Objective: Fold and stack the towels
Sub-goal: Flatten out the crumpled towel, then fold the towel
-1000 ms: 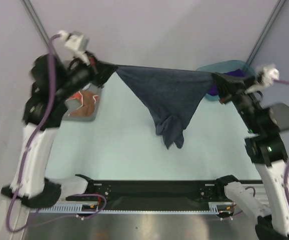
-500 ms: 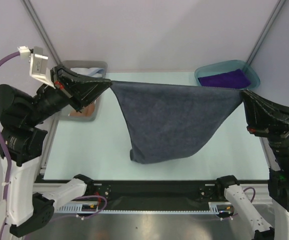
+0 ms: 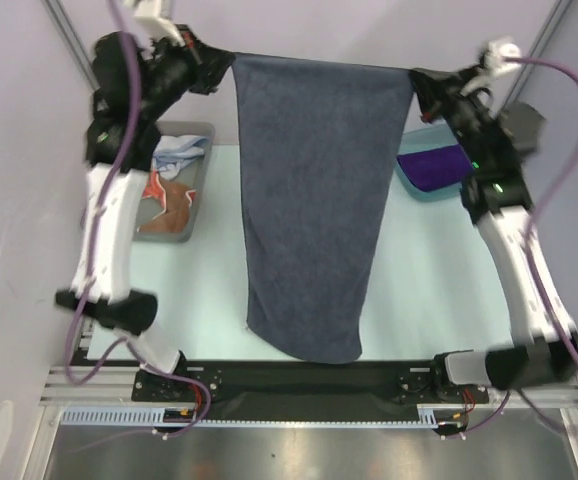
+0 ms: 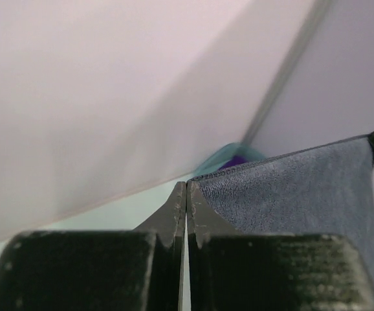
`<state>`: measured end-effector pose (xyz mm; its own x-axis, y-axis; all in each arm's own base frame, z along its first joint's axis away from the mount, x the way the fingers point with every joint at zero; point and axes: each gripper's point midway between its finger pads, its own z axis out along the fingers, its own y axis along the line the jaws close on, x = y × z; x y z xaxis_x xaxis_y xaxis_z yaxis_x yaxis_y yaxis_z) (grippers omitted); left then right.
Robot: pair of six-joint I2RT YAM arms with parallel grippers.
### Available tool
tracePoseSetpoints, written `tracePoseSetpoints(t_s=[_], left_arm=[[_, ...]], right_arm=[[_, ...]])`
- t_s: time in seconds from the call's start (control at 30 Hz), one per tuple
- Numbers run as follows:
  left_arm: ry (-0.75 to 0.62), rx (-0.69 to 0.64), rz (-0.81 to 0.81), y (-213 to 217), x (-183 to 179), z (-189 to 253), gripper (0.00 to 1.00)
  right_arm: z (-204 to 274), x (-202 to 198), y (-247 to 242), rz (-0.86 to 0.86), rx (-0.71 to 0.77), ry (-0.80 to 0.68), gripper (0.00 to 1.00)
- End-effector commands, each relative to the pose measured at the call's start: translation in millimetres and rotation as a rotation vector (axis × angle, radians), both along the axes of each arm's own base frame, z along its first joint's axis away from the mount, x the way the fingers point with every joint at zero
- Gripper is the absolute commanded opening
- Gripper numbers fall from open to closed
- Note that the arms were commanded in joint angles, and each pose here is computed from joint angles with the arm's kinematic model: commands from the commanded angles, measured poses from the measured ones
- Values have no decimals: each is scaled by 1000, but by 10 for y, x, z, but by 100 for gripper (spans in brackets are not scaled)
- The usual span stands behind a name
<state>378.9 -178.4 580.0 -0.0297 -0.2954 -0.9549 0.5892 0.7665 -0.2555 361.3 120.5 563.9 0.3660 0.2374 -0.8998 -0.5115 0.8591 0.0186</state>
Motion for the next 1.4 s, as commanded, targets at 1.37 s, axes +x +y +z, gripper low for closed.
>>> tracePoseSetpoints(t_s=[1.37], left_arm=[[318, 283, -108, 85, 1320, -3455, 0]], right_arm=[[-3319, 1176, 392, 180, -226, 514, 0]])
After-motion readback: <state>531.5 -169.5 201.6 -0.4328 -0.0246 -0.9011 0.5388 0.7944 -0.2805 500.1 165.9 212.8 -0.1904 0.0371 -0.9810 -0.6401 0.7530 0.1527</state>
